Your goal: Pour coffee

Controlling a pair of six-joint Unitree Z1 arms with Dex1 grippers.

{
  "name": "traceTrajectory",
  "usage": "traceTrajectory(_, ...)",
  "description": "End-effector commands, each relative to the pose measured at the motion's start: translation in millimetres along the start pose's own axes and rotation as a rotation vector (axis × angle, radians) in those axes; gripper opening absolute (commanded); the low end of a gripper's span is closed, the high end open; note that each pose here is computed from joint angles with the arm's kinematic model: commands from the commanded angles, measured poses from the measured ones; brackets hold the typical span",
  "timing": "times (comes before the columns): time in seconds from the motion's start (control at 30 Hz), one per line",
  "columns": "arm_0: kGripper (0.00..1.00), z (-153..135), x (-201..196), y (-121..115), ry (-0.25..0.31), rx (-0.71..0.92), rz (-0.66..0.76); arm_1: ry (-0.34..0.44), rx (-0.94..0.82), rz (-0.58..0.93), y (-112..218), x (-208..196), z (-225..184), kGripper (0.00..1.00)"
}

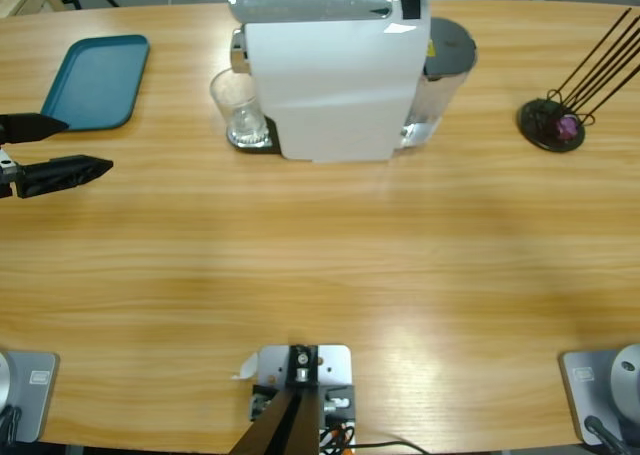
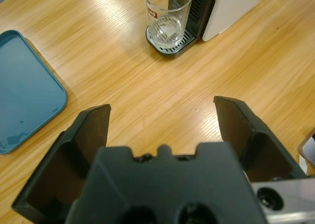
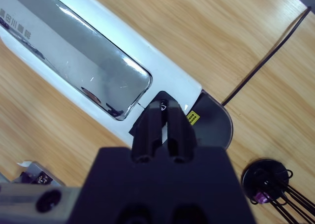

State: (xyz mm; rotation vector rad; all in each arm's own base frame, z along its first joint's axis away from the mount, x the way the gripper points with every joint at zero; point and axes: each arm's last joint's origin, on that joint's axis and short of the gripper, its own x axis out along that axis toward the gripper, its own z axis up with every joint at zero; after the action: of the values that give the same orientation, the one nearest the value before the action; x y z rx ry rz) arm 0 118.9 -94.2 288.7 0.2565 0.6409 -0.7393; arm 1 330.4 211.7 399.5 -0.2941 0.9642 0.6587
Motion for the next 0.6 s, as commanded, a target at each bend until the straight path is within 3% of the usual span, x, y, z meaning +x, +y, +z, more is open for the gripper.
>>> traceTrajectory(0.03,0.913,-3,8,0,0.054,-0.008,0.007,0.091,0.012,-0.013,-9,23,-14,0.000)
traceTrajectory(0.17,0.913,-3,8,0,0.055,-0.008,0.006,0.061,0.010,-0.030,-8,13,-10,0.000)
traceTrajectory(0.23,0.913,-3,8,0,0.055,-0.008,0.006,0.004,0.002,-0.017,-5,-8,-9,0.025)
traceTrajectory(0.27,0.913,-3,8,0,0.054,-0.008,0.005,-0.023,-0.001,-0.003,-2,-20,-11,0.366)
traceTrajectory(0.3,0.913,-3,8,0,0.055,-0.008,0.005,-0.047,-0.005,0.006,0,-31,-15,0.551)
traceTrajectory(0.4,0.913,-4,8,0,0.055,-0.008,0.005,-0.094,-0.011,0.009,5,-55,-32,0.849)
traceTrajectory(0.47,0.913,-4,8,0,0.054,-0.008,0.005,-0.089,-0.011,0.018,8,-60,-44,0.965)
traceTrajectory(0.6,0.913,-4,7,0,0.051,-0.008,0.005,-0.087,-0.011,0.030,9,-63,-49,0.996)
